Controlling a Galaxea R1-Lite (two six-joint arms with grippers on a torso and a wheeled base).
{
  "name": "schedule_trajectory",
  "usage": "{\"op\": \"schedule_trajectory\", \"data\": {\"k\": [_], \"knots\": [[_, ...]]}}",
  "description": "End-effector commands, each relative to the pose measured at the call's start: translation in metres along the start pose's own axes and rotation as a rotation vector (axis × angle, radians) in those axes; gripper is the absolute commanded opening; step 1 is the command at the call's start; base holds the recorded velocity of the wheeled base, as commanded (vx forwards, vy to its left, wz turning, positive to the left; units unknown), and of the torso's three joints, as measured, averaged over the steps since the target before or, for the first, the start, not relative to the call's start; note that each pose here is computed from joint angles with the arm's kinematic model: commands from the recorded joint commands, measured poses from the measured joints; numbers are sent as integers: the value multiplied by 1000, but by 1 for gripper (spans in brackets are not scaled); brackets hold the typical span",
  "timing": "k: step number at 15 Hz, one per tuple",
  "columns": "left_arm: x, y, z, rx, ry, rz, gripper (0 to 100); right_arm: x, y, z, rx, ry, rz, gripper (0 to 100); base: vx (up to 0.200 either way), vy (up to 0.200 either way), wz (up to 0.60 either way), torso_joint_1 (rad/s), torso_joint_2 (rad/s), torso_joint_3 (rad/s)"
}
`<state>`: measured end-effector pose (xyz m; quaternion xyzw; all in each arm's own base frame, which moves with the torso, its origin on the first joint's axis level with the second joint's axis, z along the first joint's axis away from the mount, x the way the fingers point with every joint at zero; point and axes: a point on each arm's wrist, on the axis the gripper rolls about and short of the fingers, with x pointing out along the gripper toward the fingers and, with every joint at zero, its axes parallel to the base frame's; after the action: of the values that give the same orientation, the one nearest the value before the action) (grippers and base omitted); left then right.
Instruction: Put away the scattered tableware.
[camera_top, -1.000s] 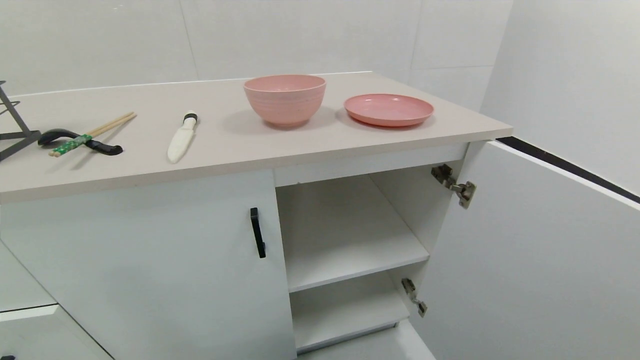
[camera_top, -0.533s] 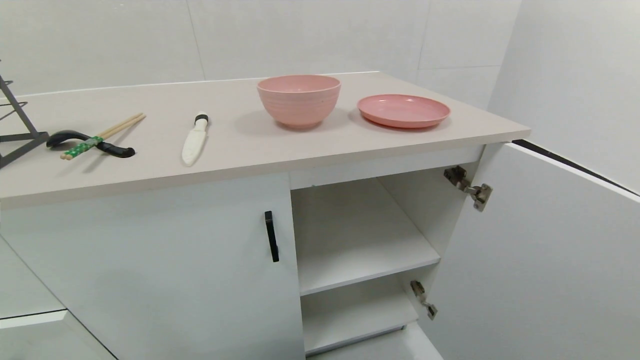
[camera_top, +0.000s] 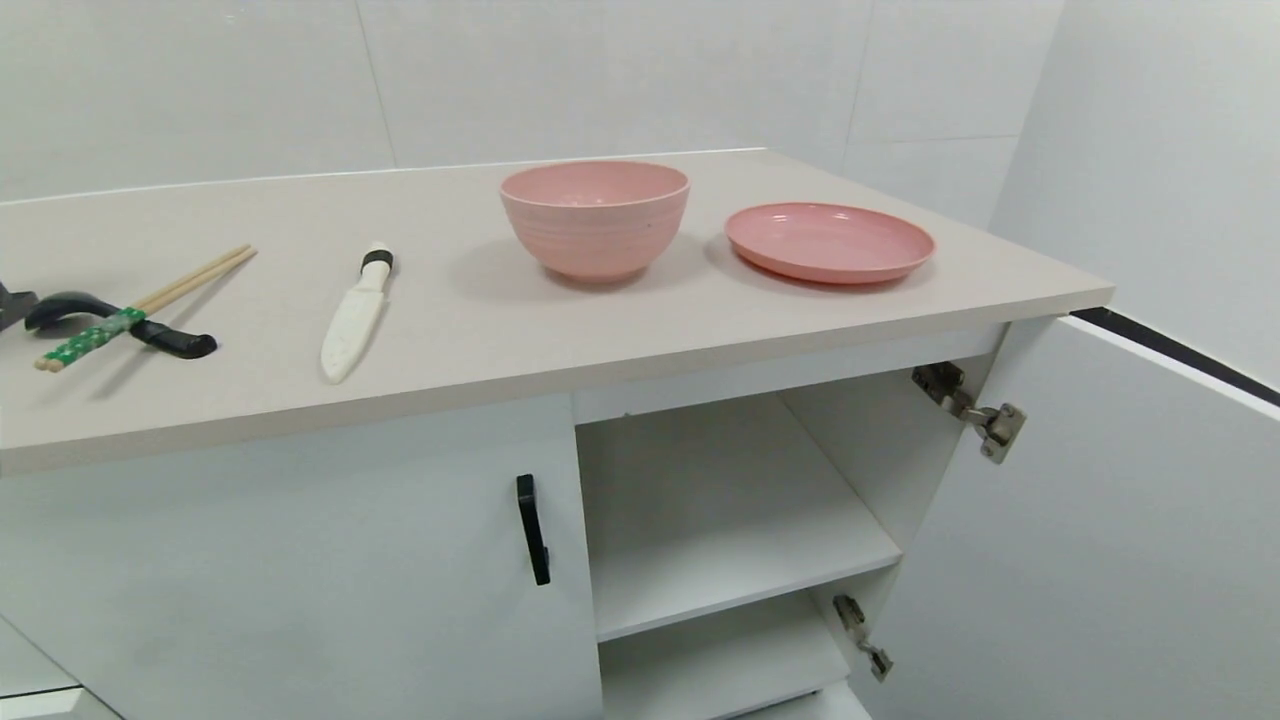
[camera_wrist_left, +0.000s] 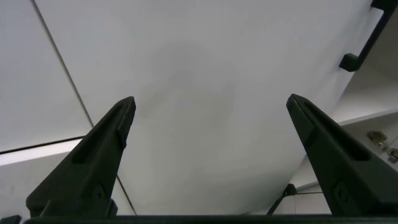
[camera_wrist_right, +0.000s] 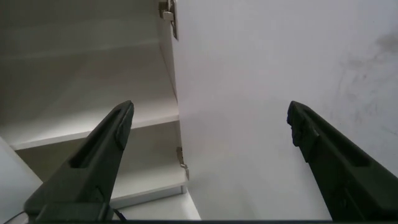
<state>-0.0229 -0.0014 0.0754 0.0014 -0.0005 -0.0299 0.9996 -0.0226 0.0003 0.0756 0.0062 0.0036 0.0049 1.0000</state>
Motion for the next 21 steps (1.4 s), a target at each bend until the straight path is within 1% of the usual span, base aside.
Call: {"op": "schedule_trajectory", "data": {"k": [1, 5, 7, 14, 17, 21], "knots": [[0, 0, 0, 0, 1, 0, 100, 0, 0, 0, 0, 2, 1, 100, 0, 0, 0, 0, 0, 0], [0, 0, 0, -1, 1, 0, 100, 0, 0, 0, 0, 2, 1, 100, 0, 0, 0, 179, -94, -69], [0, 0, 0, -1, 1, 0, 100, 0, 0, 0, 0, 2, 1, 100, 0, 0, 0, 249, -237, -229], [0, 0, 0, -1, 1, 0, 100, 0, 0, 0, 0, 2, 1, 100, 0, 0, 0, 217, -571, -200], [0, 0, 0, -1, 1, 0, 100, 0, 0, 0, 0, 2, 1, 100, 0, 0, 0, 95, -484, -224], [0, 0, 0, -1, 1, 0, 100, 0, 0, 0, 0, 2, 1, 100, 0, 0, 0, 366, -487, -222]]}}
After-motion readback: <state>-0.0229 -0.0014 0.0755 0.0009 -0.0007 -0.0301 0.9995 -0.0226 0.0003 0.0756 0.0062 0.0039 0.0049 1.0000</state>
